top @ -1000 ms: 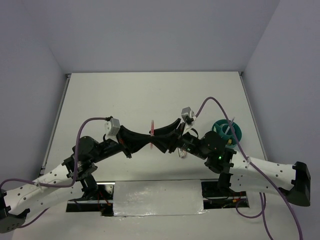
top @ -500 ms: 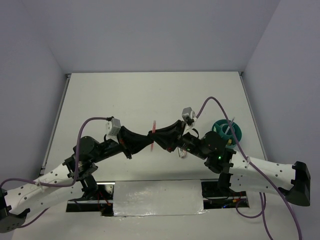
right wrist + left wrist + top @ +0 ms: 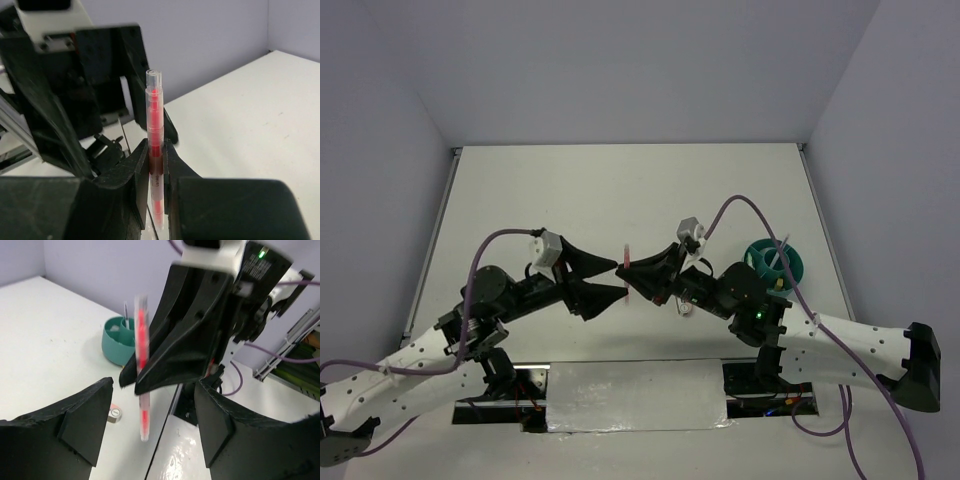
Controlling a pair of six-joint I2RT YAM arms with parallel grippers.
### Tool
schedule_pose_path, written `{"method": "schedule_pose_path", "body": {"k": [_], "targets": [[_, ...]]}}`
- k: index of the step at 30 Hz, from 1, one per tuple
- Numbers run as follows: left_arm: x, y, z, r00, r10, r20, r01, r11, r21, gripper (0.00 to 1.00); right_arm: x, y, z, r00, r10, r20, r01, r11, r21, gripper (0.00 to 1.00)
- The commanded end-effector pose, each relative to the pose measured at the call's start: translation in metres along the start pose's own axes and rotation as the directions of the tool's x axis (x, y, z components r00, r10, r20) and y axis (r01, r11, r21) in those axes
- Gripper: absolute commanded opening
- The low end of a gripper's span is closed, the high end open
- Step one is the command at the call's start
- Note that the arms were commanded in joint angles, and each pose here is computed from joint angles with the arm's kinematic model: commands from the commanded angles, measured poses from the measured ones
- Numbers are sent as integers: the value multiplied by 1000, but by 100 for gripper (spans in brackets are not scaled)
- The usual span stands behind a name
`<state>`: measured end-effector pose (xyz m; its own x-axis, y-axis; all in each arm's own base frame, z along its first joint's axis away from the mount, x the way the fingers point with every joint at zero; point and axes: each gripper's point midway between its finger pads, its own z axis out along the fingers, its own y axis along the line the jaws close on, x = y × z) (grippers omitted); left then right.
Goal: Sort the stationery into containers
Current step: Close the pen cap on the pen.
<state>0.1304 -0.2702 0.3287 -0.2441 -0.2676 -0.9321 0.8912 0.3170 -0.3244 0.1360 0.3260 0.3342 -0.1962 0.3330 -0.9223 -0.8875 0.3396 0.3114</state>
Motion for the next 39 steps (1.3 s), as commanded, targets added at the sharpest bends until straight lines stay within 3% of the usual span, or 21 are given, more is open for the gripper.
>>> {"method": "schedule_pose_path", "body": {"k": [1,6,15,16,20,22,23,24,32,39], "targets": [[-46,-10,-11,993,74,95,-73,997,-21,78,-14,2,0,999,-35,17,35,999,5,0],[-77,-7,-11,985,98,144,-86,993,-83,75,4,21,7,997,-35,-63,28,994,-107,0],[-64,7,17,996,81,44,-75,989,-124,52,13,35,11,993,-36,-117,16,986,-165,0],[-61,8,19,997,75,36,-70,990,-122,42,14,33,11,992,-39,-119,19,987,-158,0],[-52,11,20,998,60,20,-57,991,-124,35,8,29,9,994,-44,-99,31,991,-132,0],[-48,11,20,998,53,15,-51,991,-121,25,4,31,9,994,-52,-94,39,990,-137,0],[-47,10,20,999,51,14,-49,992,-115,20,3,31,9,994,-52,-96,39,990,-136,0],[-45,9,21,999,45,7,-44,994,-105,2,2,30,9,994,-52,-94,39,991,-129,0],[-29,3,22,1000,-11,-9,11,998,-55,0,-18,19,18,997,-72,-39,70,996,-51,0],[-8,9,24,998,-46,-43,43,997,-59,0,-67,18,28,993,-97,68,96,995,14,0]]}}
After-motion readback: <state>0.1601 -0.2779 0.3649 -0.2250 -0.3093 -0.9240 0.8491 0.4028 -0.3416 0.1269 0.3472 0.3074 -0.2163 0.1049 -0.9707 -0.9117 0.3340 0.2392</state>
